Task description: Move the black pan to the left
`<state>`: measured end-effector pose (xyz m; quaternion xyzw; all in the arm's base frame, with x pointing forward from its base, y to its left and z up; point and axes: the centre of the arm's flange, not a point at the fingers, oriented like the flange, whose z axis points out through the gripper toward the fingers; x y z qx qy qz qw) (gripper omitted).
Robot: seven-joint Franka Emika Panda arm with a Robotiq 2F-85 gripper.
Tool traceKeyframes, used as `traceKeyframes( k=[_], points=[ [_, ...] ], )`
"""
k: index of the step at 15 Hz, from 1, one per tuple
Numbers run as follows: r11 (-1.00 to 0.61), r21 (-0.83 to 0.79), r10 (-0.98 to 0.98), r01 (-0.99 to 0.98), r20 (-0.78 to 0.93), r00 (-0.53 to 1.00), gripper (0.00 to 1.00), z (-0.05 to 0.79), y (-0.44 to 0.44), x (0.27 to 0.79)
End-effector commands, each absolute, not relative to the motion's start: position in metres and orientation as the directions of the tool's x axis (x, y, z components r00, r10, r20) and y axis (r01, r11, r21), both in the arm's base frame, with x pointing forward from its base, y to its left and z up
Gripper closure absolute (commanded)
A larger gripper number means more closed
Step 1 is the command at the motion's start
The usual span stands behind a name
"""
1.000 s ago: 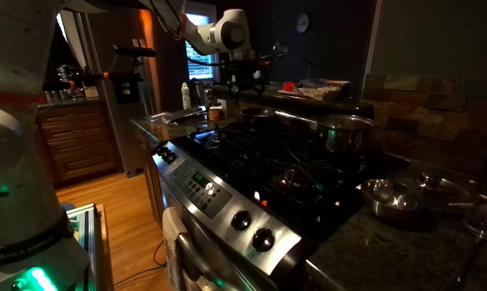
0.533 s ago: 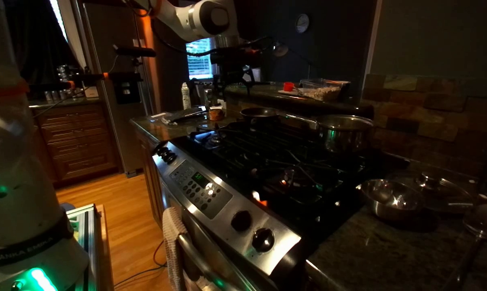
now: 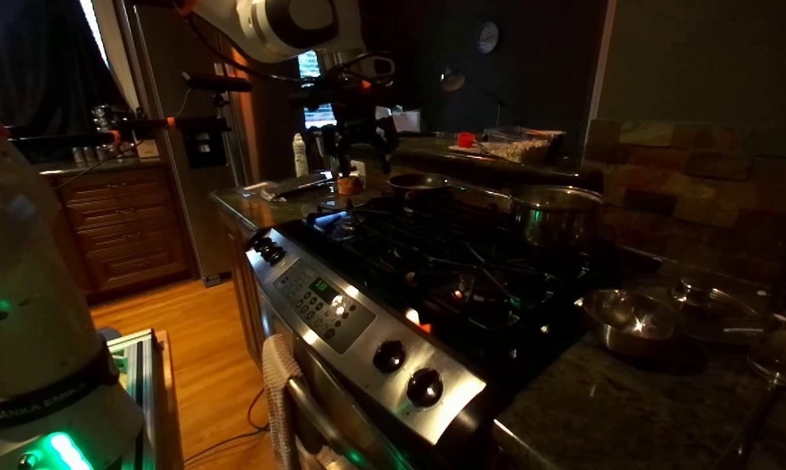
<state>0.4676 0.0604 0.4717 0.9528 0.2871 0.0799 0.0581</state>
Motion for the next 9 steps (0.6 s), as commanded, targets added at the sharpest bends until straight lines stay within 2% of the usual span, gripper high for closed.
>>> traceKeyframes(
  k=[1, 9],
  points=[
    [-0.831, 0.162, 0.552, 0.532, 0.129, 0.824, 0.0, 0.4717, 0.0553, 0.4598],
    [-0.828, 0.16, 0.558, 0.538, 0.129, 0.82, 0.0, 0.4723, 0.0589, 0.4667]
  ],
)
